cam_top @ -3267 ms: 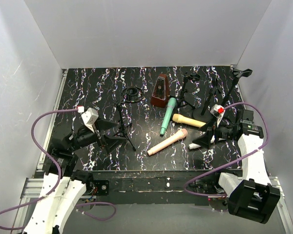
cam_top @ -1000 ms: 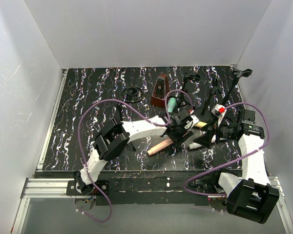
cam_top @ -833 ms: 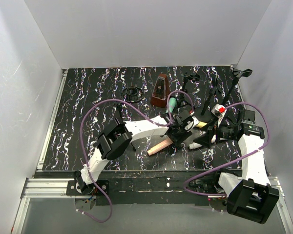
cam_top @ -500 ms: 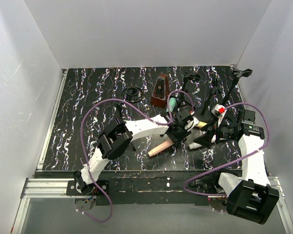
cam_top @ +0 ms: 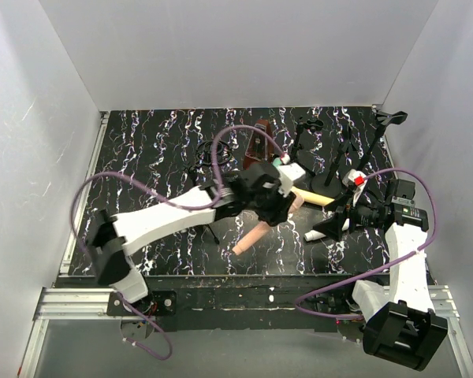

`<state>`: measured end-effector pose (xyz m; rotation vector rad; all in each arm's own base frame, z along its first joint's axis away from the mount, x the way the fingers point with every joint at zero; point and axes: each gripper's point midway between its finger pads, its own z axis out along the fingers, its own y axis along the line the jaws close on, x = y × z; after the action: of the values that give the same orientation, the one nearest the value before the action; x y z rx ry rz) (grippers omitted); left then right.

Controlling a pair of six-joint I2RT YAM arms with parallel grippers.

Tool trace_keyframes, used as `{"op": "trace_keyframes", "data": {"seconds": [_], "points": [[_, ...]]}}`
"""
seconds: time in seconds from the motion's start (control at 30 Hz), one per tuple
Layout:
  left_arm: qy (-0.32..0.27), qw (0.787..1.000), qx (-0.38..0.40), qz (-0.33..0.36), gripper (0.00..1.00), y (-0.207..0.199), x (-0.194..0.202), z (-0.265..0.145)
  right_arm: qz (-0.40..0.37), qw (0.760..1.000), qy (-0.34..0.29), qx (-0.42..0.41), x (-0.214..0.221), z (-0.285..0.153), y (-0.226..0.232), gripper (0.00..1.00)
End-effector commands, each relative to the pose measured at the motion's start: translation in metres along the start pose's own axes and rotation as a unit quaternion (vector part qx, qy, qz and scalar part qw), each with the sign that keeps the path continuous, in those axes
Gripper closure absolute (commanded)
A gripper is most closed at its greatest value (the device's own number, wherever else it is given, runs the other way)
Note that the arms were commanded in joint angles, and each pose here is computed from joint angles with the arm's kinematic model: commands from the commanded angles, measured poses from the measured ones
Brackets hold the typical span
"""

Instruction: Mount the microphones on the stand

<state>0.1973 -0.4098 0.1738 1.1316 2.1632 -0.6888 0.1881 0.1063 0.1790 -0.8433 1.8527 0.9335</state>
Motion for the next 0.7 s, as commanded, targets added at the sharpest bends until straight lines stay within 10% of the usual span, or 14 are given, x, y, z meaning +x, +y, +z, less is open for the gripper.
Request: {"op": "trace_keyframes", "data": {"seconds": [0.0,0.3,0.67], "points": [[-0.181,0.981,0.06,-0.016,1.0,-0.028,-0.082,-0.108,-0.016,1.0,-0.013,0.001,-0.005,0.0,-0.002,0.03],[-0.452,0.891,-0.037,0.011,1.0,0.036,-0.195,-0.294,-0.017,1.0,-0.014,0.0,-0.005,0.0,-0.001,0.03],[-0.535,0.832,-0.142,0.037,1.0,0.109,-0.24,-0.328,-0.011,1.0,-0.01,0.0,-0.003,0.0,-0.003,0.03]]}}
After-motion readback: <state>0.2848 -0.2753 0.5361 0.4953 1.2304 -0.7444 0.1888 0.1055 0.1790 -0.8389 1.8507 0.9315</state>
